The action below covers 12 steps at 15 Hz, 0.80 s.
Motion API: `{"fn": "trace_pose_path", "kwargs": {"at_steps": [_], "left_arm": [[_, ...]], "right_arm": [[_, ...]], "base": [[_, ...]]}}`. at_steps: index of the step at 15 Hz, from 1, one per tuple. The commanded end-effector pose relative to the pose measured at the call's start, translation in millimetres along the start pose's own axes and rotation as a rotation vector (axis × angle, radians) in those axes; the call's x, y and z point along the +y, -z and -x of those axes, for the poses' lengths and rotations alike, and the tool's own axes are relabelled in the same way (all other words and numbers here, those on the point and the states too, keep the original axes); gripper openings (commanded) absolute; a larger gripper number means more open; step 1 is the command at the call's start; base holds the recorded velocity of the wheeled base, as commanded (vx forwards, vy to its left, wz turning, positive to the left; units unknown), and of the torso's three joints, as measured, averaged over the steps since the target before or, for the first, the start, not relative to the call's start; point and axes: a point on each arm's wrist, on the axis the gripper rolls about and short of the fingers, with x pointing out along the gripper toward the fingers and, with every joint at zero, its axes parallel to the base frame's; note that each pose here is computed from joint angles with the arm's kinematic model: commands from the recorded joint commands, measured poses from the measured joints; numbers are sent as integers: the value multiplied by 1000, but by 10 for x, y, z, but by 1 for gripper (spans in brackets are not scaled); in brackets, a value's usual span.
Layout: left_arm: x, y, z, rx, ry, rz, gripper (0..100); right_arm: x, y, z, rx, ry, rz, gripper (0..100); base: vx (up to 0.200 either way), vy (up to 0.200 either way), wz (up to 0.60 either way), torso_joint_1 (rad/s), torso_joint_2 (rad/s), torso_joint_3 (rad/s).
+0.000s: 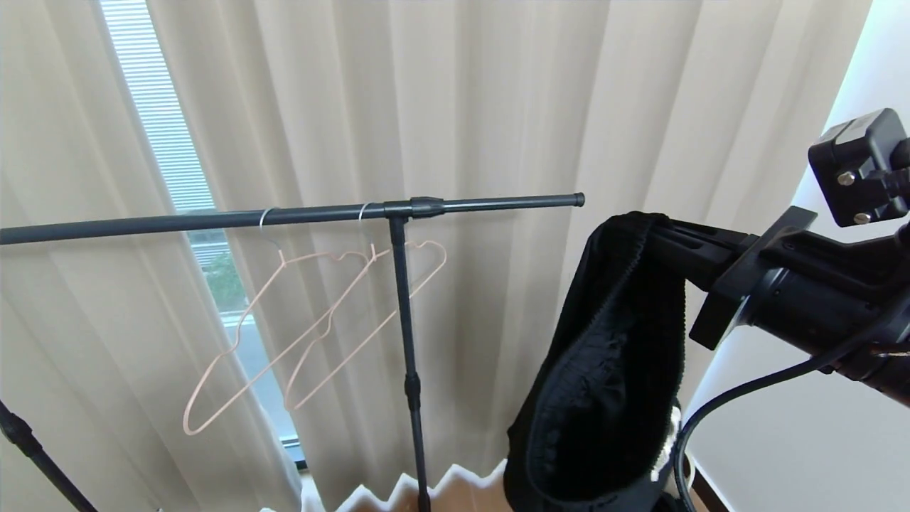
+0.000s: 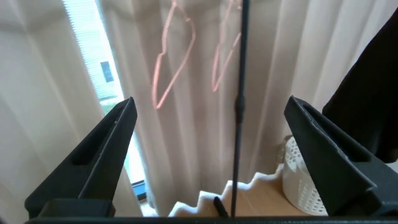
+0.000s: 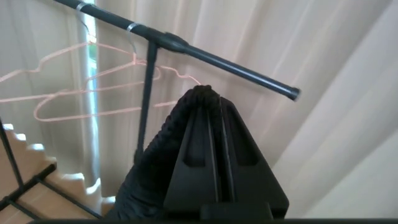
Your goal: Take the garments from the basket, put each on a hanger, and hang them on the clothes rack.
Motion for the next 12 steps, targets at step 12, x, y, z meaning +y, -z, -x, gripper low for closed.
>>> {"fn": "trace_pose_path", "kwargs": {"at_steps": [12], "left_arm": [[0, -1, -1, 1, 0, 1, 100]], "right_arm": [[2, 14, 1, 0, 0, 9, 0]], "base": [[-83, 150, 0, 2, 5, 3]]}}
